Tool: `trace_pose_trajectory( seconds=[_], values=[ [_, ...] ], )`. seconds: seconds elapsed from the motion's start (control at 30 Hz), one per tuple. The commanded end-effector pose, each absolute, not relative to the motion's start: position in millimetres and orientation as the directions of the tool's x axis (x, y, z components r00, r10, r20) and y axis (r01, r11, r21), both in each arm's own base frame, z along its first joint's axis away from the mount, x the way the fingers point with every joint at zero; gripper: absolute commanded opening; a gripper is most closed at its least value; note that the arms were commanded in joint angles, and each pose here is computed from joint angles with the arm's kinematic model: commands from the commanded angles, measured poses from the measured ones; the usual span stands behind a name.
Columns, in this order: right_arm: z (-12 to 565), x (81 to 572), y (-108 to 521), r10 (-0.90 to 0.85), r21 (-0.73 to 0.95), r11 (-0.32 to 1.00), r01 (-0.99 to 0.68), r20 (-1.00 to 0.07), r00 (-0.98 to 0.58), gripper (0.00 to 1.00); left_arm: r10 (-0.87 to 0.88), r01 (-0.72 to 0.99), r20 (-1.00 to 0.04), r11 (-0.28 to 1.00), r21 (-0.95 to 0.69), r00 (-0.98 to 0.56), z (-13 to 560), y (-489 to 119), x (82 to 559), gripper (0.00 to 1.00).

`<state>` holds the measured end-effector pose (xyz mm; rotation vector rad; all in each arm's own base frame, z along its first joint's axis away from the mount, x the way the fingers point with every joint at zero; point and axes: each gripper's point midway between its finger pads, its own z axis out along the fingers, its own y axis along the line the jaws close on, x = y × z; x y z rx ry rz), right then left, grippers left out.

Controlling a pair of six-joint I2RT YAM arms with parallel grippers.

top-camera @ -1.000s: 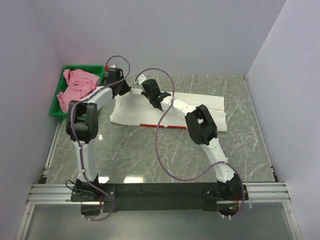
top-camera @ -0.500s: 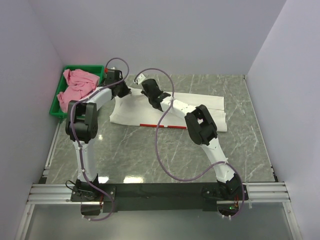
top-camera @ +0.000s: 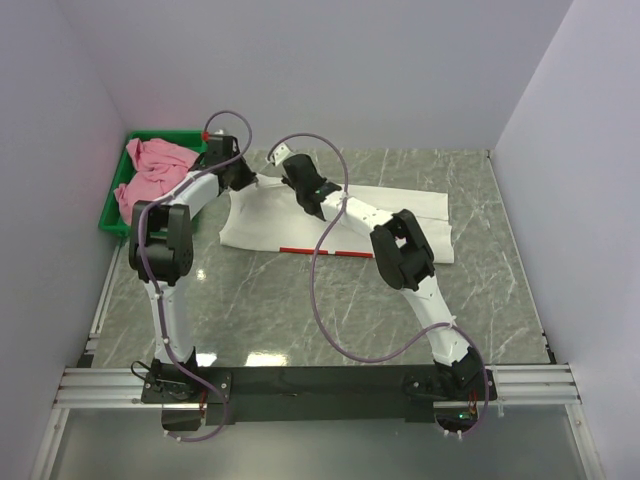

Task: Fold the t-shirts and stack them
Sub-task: Fold the tshirt

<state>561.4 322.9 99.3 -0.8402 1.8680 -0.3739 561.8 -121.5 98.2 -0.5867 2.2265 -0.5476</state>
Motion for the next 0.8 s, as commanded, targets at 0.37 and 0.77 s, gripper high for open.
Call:
trace_pose_trajectory(
  seconds=[0.37,0.77],
  values=[
    [108,563,318,-0.439,-0.255,0.856,-0.449,-0.818,-0.372,0.31,-0.555,-0.224,-0.536,0.798,-0.560,-0.636,82,-124,568,0.01],
    [138,548,330,-0.270,-0.024,0.846,-0.532,-0.880,-0.391,0.44,-0.551,-0.215,-0.561,0.805,-0.554,-0.617,94,-119,574,0.01]
  ],
)
